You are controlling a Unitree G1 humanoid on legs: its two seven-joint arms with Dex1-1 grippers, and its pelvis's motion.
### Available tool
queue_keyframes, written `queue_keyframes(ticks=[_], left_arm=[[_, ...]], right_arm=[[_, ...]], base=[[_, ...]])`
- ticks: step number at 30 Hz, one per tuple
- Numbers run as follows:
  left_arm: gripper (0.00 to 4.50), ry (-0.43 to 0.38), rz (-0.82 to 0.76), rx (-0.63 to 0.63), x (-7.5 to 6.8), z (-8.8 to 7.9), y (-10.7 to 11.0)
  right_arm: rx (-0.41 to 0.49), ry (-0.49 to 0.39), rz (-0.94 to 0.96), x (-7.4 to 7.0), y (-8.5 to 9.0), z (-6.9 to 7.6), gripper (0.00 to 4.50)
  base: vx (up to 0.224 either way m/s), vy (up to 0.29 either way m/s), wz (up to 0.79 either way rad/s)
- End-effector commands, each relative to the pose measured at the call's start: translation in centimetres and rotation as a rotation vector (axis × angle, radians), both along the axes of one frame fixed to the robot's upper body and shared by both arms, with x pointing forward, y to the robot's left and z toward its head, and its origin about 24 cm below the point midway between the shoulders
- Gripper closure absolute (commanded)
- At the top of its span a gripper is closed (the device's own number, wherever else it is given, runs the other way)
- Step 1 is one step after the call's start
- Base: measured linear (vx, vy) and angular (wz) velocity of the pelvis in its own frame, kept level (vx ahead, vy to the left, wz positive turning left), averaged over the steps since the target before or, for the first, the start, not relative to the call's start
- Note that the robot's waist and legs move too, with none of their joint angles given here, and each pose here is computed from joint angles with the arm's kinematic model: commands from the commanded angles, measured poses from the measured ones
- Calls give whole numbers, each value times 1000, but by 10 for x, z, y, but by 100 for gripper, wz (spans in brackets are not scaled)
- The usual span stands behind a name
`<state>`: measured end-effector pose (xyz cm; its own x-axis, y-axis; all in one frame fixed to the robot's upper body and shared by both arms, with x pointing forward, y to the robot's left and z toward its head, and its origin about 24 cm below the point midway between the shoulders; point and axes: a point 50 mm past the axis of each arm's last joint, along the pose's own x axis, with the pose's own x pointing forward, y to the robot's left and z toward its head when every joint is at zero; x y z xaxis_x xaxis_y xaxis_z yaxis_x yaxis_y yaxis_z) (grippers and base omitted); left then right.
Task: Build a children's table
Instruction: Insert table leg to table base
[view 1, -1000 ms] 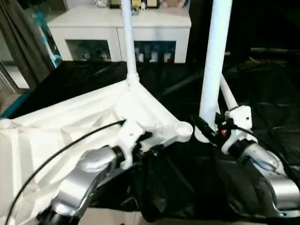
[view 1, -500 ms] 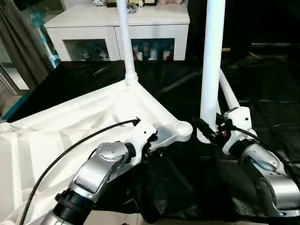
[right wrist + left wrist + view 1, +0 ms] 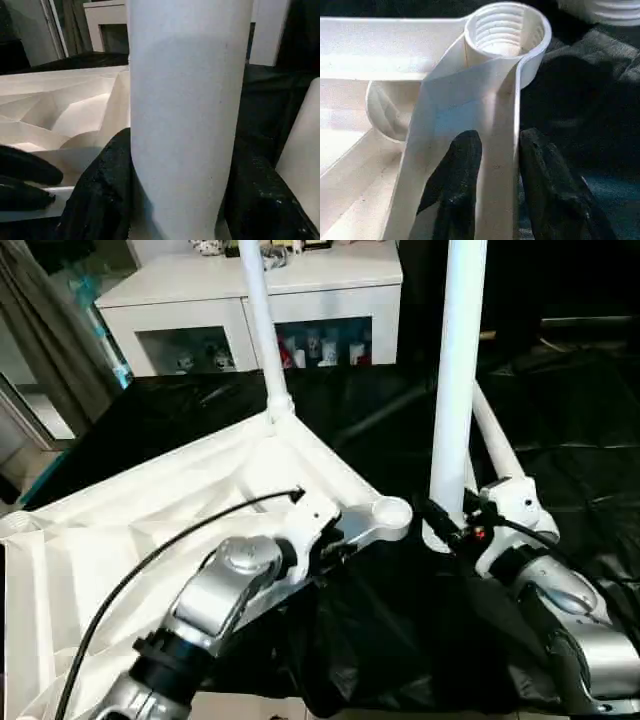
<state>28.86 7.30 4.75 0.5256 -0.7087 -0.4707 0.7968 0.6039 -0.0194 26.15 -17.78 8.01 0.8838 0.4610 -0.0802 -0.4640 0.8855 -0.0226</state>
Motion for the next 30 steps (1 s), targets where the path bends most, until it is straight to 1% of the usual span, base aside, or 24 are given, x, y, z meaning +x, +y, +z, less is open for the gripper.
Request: queue_keyframes(ticks=[1, 4, 6, 9, 10, 15, 16, 17, 19, 20, 21, 22, 26, 30], left_arm=[[350, 1, 8, 26, 3, -1, 3], [387, 3, 6, 32, 3, -1, 4], [395, 5, -2, 44, 3, -2, 4], [425, 13, -7, 60, 3, -5, 5], [441, 14, -7, 61, 3, -6, 5], [447, 7, -26, 41, 0, -5, 8], [447, -17, -58, 15, -2, -2, 13], [447, -19, -61, 12, -2, -2, 14], [450, -33, -95, -8, -6, 1, 22], [450, -39, -114, -10, -8, 1, 28], [450, -44, -154, -6, -12, 3, 39], [450, -46, -175, -9, -15, 5, 45], [450, -44, -202, -4, -19, 7, 54], [450, -53, -226, 14, -22, 6, 59]], right_arm=[[3, -53, 6, -1, 4, 9, 257], [4, -53, 4, -1, 4, 9, 257], [4, -53, 3, -1, 5, 9, 257], [2, -54, 5, -1, 5, 9, 257], [2, -55, 5, 0, 4, 10, 257], [21, -56, 24, 0, 6, 12, 257], [57, -48, 54, 1, 9, 13, 257], [62, -47, 57, 2, 9, 13, 257], [126, -31, 103, 4, 15, 14, 258], [161, -23, 138, 5, 19, 15, 258], [224, -6, 210, 7, 25, 17, 258], [241, 5, 253, 9, 28, 18, 258], [257, 28, 342, 13, 35, 18, 258], [243, 72, 472, 15, 41, 16, 258]], base=[[0, 0, 0], [0, 0, 0], [0, 0, 0], [0, 0, 0], [0, 0, 0], [0, 0, 0], [0, 0, 0], [0, 0, 0], [0, 0, 0], [0, 0, 0], [0, 0, 0], [0, 0, 0], [0, 0, 0], [0, 0, 0]])
